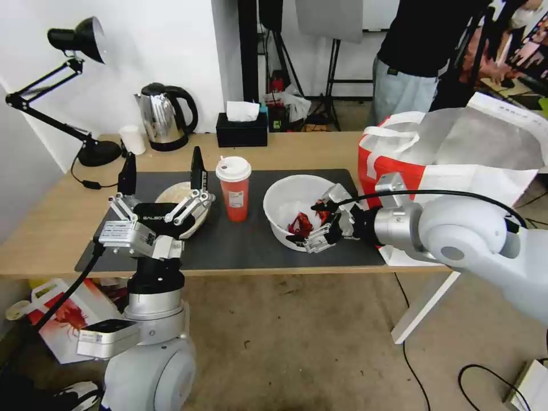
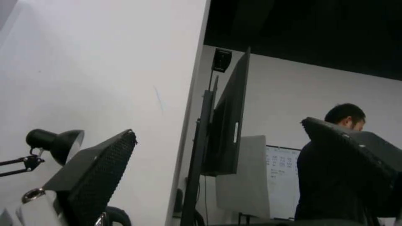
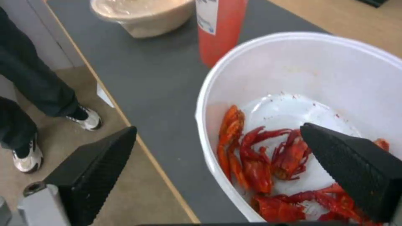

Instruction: Pick up the trash from the table and place it into the takeout bag.

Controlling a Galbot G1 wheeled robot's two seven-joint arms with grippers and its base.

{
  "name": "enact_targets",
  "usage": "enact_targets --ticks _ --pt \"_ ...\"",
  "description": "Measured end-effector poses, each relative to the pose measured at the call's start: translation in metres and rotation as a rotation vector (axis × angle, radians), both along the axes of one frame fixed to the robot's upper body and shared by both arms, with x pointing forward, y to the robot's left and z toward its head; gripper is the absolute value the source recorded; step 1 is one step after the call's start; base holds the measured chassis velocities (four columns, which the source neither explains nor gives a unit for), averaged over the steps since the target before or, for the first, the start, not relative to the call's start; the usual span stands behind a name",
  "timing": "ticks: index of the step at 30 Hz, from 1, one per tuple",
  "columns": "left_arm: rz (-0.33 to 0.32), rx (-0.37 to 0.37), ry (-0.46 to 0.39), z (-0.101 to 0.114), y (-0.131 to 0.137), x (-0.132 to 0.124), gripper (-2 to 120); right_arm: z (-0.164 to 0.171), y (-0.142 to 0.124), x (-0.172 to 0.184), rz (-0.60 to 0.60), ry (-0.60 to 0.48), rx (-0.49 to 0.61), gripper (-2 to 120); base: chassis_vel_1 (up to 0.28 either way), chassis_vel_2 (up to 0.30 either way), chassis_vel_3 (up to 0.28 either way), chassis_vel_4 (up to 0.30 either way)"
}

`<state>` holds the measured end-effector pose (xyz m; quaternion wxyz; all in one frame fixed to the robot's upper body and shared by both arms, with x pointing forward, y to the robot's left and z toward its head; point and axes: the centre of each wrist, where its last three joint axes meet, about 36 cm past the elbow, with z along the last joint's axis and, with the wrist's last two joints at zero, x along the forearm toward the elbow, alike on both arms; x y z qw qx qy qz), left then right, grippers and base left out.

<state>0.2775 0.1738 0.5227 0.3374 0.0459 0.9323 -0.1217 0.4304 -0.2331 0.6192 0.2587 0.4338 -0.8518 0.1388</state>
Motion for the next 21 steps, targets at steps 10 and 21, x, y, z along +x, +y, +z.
enact_targets --ticks 10,21 --pt "0.001 -0.003 0.001 -0.001 -0.001 0.003 100 -0.012 0.007 0.013 0.013 -0.004 -0.053 100 0.000 0.000 0.000 0.000" --pt "0.000 -0.007 -0.002 -0.001 -0.001 0.005 100 -0.012 0.012 0.024 0.045 -0.012 -0.088 100 0.000 0.000 0.000 0.000"
